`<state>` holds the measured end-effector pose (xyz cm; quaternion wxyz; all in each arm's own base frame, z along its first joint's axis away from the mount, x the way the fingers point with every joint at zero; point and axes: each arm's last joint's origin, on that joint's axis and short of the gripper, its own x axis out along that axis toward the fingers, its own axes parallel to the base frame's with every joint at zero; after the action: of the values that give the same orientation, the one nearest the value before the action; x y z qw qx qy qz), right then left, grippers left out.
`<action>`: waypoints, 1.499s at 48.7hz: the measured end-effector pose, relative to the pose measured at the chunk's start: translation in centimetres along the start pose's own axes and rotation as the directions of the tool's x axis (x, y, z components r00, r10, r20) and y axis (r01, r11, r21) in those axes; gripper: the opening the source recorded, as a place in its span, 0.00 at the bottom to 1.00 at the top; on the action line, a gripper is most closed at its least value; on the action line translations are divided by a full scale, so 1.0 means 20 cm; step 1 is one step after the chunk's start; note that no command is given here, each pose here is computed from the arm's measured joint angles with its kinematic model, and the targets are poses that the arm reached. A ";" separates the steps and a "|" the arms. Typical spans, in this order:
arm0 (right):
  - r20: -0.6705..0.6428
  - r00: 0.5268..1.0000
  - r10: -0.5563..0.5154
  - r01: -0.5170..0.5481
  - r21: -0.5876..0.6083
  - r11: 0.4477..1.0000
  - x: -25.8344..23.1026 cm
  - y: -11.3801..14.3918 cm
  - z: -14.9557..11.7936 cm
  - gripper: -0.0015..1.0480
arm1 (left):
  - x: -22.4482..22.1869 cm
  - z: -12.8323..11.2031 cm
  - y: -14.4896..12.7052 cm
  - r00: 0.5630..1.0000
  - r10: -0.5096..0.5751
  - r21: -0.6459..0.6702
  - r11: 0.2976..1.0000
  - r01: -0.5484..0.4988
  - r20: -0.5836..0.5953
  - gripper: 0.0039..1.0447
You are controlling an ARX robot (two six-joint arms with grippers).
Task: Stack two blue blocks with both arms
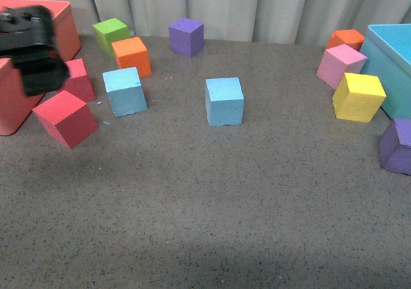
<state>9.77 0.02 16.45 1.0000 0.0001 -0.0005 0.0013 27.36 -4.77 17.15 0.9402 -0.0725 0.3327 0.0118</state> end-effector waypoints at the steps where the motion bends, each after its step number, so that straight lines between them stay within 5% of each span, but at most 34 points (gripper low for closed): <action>1: 0.000 1.000 0.000 0.000 0.000 1.000 0.00 0.00 0.00 0.90 | 0.04 0.01 -0.02 1.000 -0.001 -0.002 1.000 0.001 -0.022 0.94; 25: 0.000 1.000 0.000 0.000 0.000 1.000 0.00 0.00 0.00 0.91 | 0.60 0.26 -0.24 0.973 0.035 -0.021 0.999 -0.041 -0.229 0.94; 73: 0.000 1.000 0.000 0.000 0.000 1.000 0.00 0.00 0.00 0.91 | 1.01 0.33 -0.26 0.923 0.135 -0.082 0.981 -0.175 -0.361 0.94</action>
<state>9.77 0.02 16.45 1.0000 0.0001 -0.0005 0.0013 47.64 -9.47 10.22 0.8555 -0.0998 0.4997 0.0918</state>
